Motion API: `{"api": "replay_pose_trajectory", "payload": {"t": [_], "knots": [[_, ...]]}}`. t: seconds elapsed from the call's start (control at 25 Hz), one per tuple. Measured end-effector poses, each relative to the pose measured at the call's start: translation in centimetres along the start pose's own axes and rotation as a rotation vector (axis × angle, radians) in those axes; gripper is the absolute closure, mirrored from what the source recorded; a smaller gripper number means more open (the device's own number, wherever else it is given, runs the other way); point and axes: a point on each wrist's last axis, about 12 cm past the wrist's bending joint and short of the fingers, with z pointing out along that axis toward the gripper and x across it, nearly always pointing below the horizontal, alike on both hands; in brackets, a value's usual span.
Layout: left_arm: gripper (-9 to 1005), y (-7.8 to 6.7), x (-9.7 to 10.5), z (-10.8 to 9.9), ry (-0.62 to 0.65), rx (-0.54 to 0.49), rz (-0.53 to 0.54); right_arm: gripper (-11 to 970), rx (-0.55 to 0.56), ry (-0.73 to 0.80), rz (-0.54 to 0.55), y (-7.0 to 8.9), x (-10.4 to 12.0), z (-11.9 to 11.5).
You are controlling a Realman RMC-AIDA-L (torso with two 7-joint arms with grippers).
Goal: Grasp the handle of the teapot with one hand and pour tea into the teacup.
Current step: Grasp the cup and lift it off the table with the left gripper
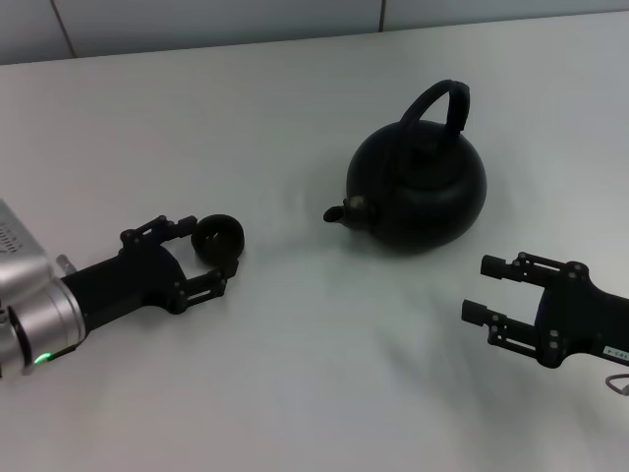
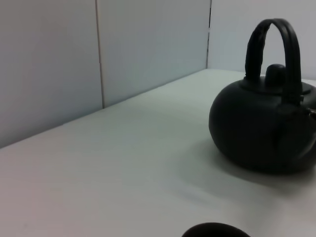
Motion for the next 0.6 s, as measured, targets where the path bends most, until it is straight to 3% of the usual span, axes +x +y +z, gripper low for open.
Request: {"api": "replay_pose_trajectory", "payload": {"t": [0.6], "knots": [[188,0.29,-0.25,0.61,0.015,-0.013,0.004,340,-0.004,-0.004,-0.005,-0.14,-0.18,0.19]]}}
